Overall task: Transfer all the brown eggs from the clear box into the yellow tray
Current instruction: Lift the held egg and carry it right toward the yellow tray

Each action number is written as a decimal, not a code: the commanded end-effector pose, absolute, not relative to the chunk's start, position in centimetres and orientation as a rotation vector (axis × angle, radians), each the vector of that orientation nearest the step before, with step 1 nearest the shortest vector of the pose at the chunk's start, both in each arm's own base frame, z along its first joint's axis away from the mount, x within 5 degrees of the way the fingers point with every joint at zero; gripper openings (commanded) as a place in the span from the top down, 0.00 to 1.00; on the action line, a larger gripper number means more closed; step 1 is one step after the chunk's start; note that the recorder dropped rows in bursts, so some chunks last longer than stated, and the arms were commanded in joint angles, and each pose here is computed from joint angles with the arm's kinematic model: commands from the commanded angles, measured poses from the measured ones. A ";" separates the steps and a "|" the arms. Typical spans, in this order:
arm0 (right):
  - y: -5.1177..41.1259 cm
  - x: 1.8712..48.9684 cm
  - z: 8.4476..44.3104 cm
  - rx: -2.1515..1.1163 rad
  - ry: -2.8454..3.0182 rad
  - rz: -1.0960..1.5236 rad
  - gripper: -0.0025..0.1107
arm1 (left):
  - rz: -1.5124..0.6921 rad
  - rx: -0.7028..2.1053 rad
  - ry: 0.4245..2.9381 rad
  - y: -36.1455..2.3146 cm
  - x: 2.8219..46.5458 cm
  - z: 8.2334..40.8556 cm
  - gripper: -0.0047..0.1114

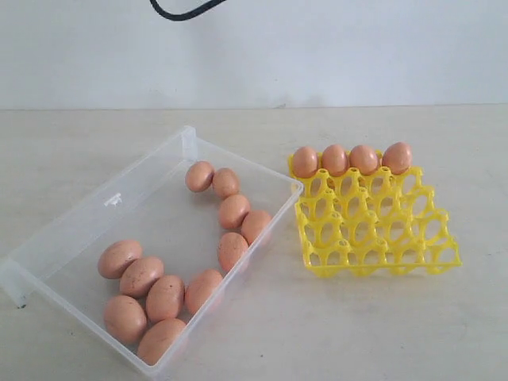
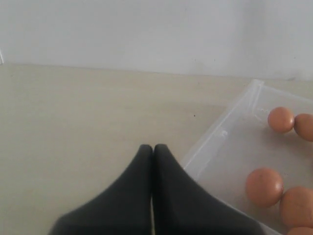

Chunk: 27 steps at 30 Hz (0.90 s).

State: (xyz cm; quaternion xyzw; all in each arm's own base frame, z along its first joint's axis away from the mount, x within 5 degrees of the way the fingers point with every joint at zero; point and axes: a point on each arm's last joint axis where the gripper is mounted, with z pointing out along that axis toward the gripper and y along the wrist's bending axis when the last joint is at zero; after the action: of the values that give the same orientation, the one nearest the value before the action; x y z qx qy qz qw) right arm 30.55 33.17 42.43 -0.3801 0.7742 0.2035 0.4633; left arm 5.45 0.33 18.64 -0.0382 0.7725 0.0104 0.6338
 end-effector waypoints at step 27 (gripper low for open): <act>-0.4 40.9 26.2 0.360 1.855 -0.499 0.98 | 0.028 -0.072 1.789 0.3 5.4 18.5 1.00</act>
State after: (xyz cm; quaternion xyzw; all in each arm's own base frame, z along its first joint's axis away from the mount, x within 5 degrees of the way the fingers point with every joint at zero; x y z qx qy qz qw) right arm 41.02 1.19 25.52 0.1899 0.7959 -0.1127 0.5637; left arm 5.41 0.32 18.44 -0.0358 0.7799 0.0121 0.6248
